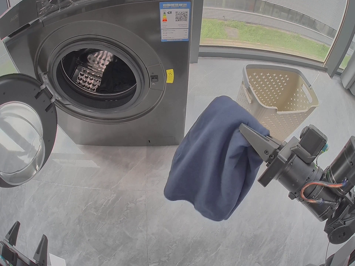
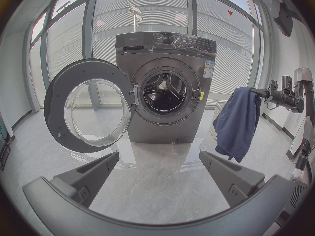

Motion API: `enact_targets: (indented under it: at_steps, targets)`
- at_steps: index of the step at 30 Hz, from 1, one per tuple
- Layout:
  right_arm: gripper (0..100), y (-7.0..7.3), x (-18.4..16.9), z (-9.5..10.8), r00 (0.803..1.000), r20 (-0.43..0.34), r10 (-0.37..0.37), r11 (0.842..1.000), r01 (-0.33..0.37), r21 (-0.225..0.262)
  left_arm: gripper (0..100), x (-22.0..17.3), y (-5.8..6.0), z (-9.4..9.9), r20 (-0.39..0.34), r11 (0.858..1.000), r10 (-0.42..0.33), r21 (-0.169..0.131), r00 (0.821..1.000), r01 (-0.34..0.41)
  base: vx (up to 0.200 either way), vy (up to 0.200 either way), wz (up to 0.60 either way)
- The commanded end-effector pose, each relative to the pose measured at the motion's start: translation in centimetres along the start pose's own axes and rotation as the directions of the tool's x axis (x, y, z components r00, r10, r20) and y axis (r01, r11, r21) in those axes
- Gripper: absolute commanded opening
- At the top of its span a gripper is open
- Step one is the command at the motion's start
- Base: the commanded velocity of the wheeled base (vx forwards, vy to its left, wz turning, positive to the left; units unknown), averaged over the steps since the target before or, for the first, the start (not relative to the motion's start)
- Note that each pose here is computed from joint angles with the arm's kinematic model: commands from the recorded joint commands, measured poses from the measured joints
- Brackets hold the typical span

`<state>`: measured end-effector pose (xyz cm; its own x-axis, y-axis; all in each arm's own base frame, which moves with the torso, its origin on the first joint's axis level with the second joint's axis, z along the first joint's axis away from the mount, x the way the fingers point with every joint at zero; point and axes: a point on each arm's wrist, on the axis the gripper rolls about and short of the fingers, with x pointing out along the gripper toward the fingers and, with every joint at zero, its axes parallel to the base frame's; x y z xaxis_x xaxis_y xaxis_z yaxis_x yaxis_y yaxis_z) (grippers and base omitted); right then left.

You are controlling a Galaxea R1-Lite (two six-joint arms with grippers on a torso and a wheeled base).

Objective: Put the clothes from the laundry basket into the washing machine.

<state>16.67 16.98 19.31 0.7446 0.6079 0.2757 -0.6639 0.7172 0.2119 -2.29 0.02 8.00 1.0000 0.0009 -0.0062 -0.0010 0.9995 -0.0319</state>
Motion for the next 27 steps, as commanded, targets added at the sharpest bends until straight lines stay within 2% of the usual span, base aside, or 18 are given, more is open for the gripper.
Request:
enact_targets:
  at_steps: [1,12,20,27]
  targets:
    - [0,0.0,0.0,0.0,1.000,0.000,-0.001,1.000,0.001,0.000,100,0.0,0.0,-0.4,-0.006,1.000,0.001,0.000,1.000,-0.001,0.000,0.200,0.00]
    - [0,-0.2,0.0,0.0,1.000,0.000,-0.010,1.000,0.010,-0.007,100,0.1,0.0,-0.5,-0.008,1.000,0.001,0.001,1.000,-0.001,0.000,0.200,0.00]
    - [0,-0.4,0.1,0.0,0.998,0.003,-0.062,0.998,0.062,-0.015,100,0.0,0.0,-0.4,-0.006,1.000,0.001,0.003,1.000,-0.001,0.000,0.200,0.00]
    - [0,-1.3,0.2,0.3,0.995,0.015,-0.102,0.994,0.102,-0.026,100,0.0,0.0,-0.4,-0.006,1.000,0.001,0.003,1.000,-0.001,0.000,0.171,0.00]
